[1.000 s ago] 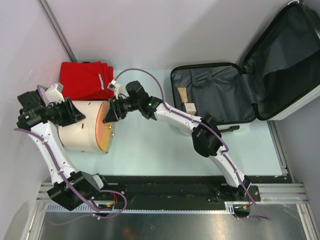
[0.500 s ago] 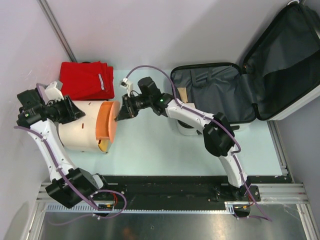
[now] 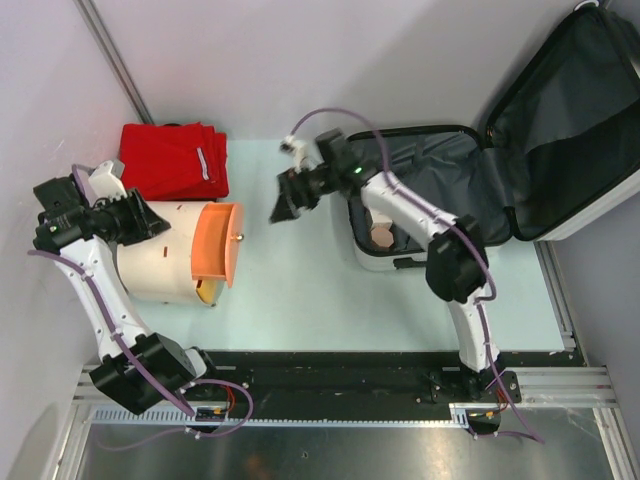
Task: Open, take out, and arrange the luggage
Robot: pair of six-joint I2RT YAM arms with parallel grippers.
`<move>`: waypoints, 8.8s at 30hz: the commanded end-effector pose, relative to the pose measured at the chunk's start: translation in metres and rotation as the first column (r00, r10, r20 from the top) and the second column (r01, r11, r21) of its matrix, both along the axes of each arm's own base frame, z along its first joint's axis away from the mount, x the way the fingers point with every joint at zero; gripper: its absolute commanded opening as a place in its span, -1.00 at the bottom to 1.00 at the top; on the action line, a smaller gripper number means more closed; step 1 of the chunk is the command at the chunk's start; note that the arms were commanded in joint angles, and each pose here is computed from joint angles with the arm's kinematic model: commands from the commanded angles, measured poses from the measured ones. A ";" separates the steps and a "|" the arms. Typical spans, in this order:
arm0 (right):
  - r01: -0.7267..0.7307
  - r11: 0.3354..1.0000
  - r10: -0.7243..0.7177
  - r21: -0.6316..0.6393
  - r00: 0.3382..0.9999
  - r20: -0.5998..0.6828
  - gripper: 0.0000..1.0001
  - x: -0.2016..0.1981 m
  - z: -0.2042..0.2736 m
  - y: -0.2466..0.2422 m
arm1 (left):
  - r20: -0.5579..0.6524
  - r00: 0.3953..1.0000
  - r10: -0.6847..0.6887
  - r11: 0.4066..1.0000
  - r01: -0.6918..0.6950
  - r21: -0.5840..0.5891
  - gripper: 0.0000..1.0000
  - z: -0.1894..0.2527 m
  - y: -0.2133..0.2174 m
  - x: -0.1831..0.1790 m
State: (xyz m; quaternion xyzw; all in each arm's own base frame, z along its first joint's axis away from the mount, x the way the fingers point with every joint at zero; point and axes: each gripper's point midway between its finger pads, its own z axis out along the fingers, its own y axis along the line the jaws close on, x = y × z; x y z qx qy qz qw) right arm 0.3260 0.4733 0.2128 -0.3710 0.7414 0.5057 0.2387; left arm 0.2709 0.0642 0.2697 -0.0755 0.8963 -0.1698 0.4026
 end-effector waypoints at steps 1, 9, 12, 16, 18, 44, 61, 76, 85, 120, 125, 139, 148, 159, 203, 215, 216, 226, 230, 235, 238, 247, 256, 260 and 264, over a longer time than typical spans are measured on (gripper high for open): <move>0.095 0.990 -0.059 -0.103 0.949 0.310 0.86 0.066 0.054 -0.113 | -0.090 0.996 0.006 1.000 -0.006 -0.004 -0.21 -0.015 0.000 -0.010; 0.187 0.764 -0.026 -0.617 0.965 0.260 0.78 0.096 -0.045 -0.308 | -0.078 0.997 -0.012 0.999 0.016 0.046 -0.15 -0.009 -0.005 -0.011; 0.151 0.678 0.015 -0.720 0.976 0.219 0.65 0.085 -0.077 -0.349 | -0.084 0.996 0.005 0.998 0.000 0.062 -0.15 -0.008 -0.001 -0.010; 0.088 0.668 0.007 -0.739 0.992 0.124 0.43 0.065 -0.103 -0.354 | -0.095 0.995 0.018 0.997 -0.011 0.075 -0.15 -0.010 0.003 -0.009; 0.036 0.670 0.015 -0.742 0.998 0.061 0.33 0.051 -0.117 -0.348 | -0.100 0.995 0.022 0.997 -0.015 0.074 -0.14 -0.011 0.004 -0.009; 0.534 0.670 -0.410 -0.516 0.846 0.342 0.11 0.181 -0.092 -0.329 | -0.137 0.990 0.021 0.996 -0.009 0.086 -0.14 -0.021 0.011 -0.005; 0.150 0.737 -0.151 -0.659 0.987 0.055 0.42 0.081 -0.108 -0.350 | -0.138 0.990 0.018 0.997 -0.008 0.076 -0.14 -0.022 0.007 -0.008; 0.015 0.735 -0.101 -0.678 0.991 -0.087 0.03 0.056 -0.179 -0.270 | -0.141 0.990 0.025 0.997 -0.015 0.074 -0.14 -0.023 0.008 -0.008; 0.414 0.725 -0.311 -0.551 0.910 0.274 -0.28 0.170 -0.129 -0.263 | -0.152 0.988 0.017 0.998 -0.007 0.070 -0.14 -0.027 0.008 -0.008; 0.478 0.589 -0.327 -0.652 0.878 0.349 0.79 0.169 -0.141 -0.270 | -0.134 0.991 -0.009 0.998 0.017 0.057 -0.14 -0.023 0.005 -0.003; 0.524 0.509 -0.369 -0.683 0.849 0.377 0.77 0.166 -0.141 -0.280 | -0.126 0.992 -0.015 0.998 0.022 0.058 -0.14 -0.021 0.004 -0.002; 0.478 0.670 -0.307 -0.568 0.875 0.374 -0.64 0.162 -0.070 -0.255 | -0.112 0.993 -0.039 0.998 0.045 0.051 -0.14 -0.021 -0.001 -0.004; 0.428 0.833 -0.153 -0.349 0.786 0.599 0.06 0.149 0.047 -0.193 | -0.097 0.994 -0.051 0.997 0.056 0.052 -0.13 -0.019 -0.002 -0.002; 0.601 0.579 -0.476 -0.551 0.798 0.370 0.64 0.162 -0.056 -0.280 | -0.099 0.994 -0.054 0.996 0.060 0.063 -0.12 -0.023 -0.002 -0.006; 0.310 0.935 -0.156 -0.175 0.798 0.582 -0.42 0.125 0.077 -0.173 | -0.107 0.991 -0.074 0.995 0.081 0.059 -0.11 -0.035 -0.005 -0.008; -0.189 0.980 0.173 -0.065 0.642 0.747 -0.43 -0.022 0.141 0.007 | -0.093 0.992 -0.082 0.995 0.086 0.042 -0.11 -0.037 -0.010 -0.010; -0.229 0.971 0.199 -0.066 0.628 0.752 -0.42 -0.039 0.139 0.020 | -0.096 0.992 -0.082 0.996 0.086 0.038 -0.11 -0.038 -0.011 -0.011; -0.319 0.948 0.198 -0.007 0.572 0.796 -0.42 -0.077 0.136 0.076 | -0.089 0.992 -0.088 0.995 0.091 0.036 -0.11 -0.042 -0.016 -0.017; -0.320 0.947 0.206 -0.016 0.571 0.795 -0.37 -0.074 0.123 0.088 | -0.086 0.992 -0.088 0.995 0.091 0.033 -0.11 -0.042 -0.016 -0.017; -0.316 0.948 0.227 -0.045 0.568 0.792 -0.34 -0.072 0.105 0.095 | -0.084 0.992 -0.091 0.995 0.094 0.034 -0.11 -0.044 -0.018 -0.019; -0.303 0.952 0.224 -0.054 0.563 0.795 -0.32 -0.067 0.102 0.096 | -0.082 0.992 -0.093 0.995 0.097 0.039 -0.11 -0.045 -0.018 -0.020; -0.259 0.965 0.187 -0.038 0.579 0.793 0.30 -0.063 0.113 0.093 | -0.083 0.992 -0.099 0.994 0.103 0.038 -0.11 -0.047 -0.017 -0.018; -0.240 0.970 0.172 -0.037 0.568 0.805 0.57 -0.057 0.122 0.085 | -0.088 0.991 -0.101 0.994 0.105 0.038 -0.11 -0.047 -0.013 -0.012; -0.228 0.973 0.157 -0.029 0.569 0.807 0.73 -0.055 0.126 0.084 | -0.095 0.990 -0.101 0.994 0.105 0.034 -0.11 -0.049 -0.013 -0.011; -0.199 0.980 0.107 0.022 0.617 0.779 0.72 -0.050 0.142 0.076 | -0.092 0.990 -0.103 0.994 0.106 0.031 -0.11 -0.048 -0.012 -0.010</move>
